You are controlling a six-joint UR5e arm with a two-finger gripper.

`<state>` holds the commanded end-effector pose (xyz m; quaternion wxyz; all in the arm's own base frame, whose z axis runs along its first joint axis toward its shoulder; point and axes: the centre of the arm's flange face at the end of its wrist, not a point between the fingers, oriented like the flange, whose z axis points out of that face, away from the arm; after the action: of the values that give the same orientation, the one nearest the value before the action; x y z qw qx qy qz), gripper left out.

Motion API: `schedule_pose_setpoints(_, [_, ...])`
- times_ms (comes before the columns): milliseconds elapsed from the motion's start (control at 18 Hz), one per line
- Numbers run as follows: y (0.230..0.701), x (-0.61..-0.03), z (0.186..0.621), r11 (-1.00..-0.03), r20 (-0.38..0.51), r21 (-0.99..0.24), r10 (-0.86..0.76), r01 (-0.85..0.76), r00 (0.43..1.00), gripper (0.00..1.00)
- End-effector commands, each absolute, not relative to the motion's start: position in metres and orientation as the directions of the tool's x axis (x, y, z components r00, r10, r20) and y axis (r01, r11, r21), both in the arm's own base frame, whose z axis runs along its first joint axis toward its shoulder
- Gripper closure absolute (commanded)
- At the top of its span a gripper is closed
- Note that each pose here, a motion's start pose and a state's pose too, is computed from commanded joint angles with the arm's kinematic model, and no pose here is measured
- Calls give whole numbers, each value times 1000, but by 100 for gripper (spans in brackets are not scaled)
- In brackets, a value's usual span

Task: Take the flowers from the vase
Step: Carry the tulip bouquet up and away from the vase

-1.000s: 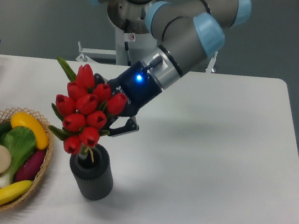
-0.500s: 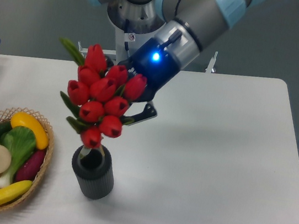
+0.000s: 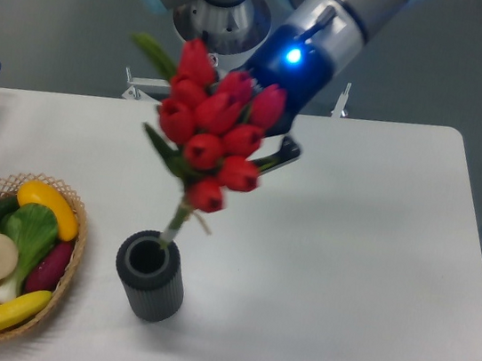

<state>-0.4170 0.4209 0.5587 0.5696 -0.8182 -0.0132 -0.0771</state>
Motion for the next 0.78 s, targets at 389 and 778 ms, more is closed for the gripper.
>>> schedule_pose_setpoints(389, [373,-480,498,-421,46,-905,28,53,999,58])
schedule_pose_setpoints(778, [361,-481,471,-440,43,-897,25,49,999,58])
